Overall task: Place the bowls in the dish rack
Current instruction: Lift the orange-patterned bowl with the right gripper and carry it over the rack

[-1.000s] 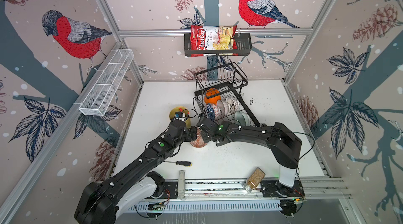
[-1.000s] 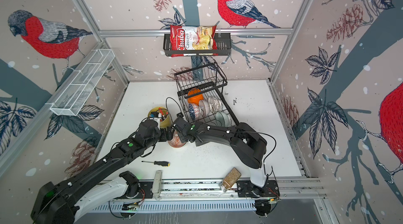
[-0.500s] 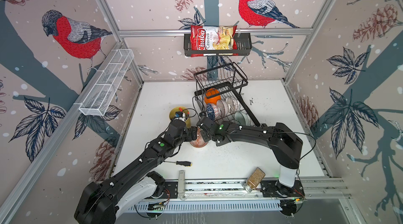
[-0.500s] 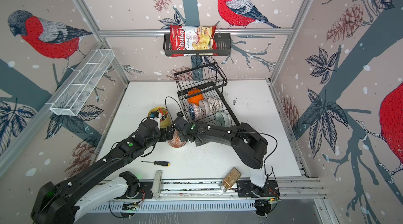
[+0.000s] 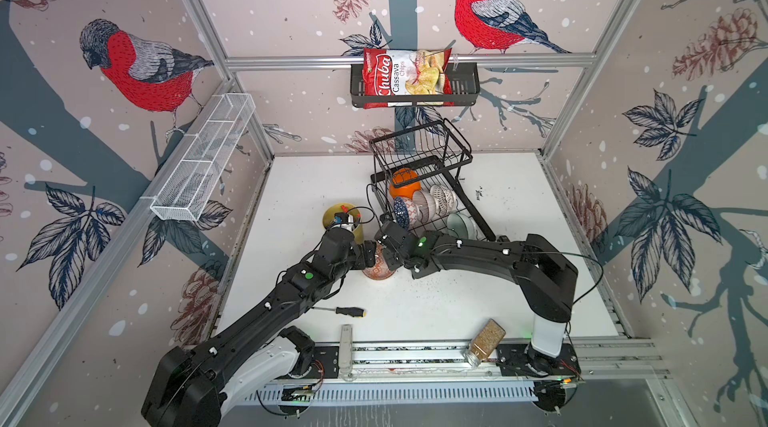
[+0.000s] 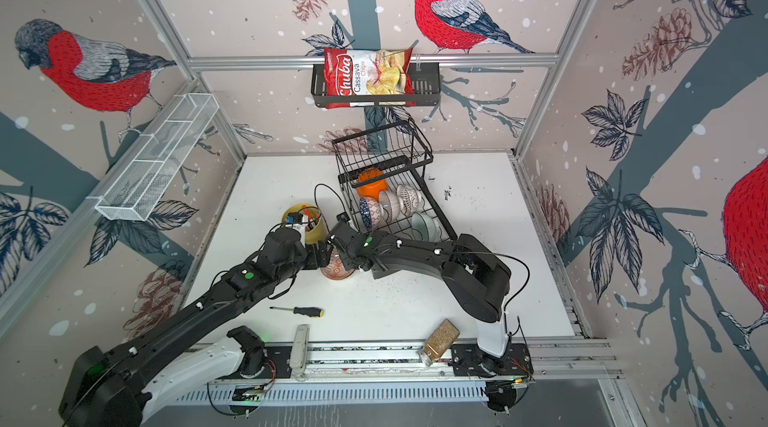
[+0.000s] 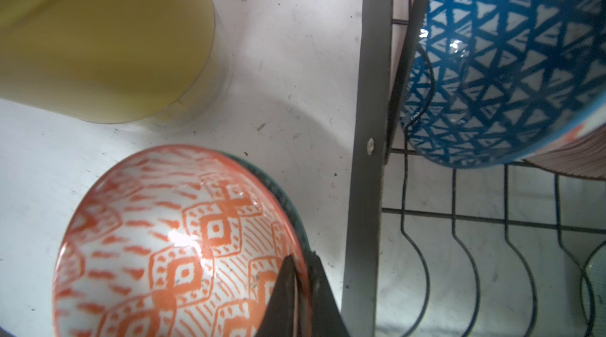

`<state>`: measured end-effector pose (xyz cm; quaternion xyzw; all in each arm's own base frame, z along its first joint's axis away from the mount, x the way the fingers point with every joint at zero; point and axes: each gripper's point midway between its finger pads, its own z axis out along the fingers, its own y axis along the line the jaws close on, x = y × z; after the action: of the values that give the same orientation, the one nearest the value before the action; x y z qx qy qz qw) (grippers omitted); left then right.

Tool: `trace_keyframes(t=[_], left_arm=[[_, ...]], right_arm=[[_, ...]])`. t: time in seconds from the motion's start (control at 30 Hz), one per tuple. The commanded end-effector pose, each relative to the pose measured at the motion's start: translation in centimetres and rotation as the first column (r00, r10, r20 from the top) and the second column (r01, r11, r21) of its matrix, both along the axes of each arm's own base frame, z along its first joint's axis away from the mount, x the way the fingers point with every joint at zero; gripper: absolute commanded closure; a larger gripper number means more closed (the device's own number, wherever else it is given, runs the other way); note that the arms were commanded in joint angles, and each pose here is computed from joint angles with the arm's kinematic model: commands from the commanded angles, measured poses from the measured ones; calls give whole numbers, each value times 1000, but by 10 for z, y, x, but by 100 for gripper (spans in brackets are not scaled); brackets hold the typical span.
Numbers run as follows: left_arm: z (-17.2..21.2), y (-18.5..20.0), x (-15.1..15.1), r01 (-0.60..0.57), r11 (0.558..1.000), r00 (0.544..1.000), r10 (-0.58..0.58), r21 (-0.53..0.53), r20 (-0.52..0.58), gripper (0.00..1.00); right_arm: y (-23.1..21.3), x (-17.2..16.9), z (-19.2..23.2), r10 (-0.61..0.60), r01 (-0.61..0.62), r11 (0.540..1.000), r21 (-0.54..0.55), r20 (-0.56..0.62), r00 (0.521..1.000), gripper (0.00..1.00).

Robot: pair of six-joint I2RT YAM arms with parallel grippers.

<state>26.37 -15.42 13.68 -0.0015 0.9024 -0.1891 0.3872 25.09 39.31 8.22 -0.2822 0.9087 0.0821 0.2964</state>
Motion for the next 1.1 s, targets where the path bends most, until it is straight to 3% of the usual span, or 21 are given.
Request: trace_keyframes(t=[0.0,0.2,0.5,1.07], left_arm=[[7,-3,3,12,1000,1000,-11,-7,28,11],[7,-2,3,10,1000,1000,-10,-5,28,11],[9,-1,3,5,1000,999,-5,-6,33,11],[36,-9,8,39,998,995,-35,-43,97,11]], right_arm=[[-4,1,5,-5,5,1000,-11,18,1000,94],[-1,1,17,1,-2,1000,24,29,1000,100],[1,-1,37,10,-14,996,83,48,999,100],[-35,1,78,-59,49,996,74,145,988,100]])
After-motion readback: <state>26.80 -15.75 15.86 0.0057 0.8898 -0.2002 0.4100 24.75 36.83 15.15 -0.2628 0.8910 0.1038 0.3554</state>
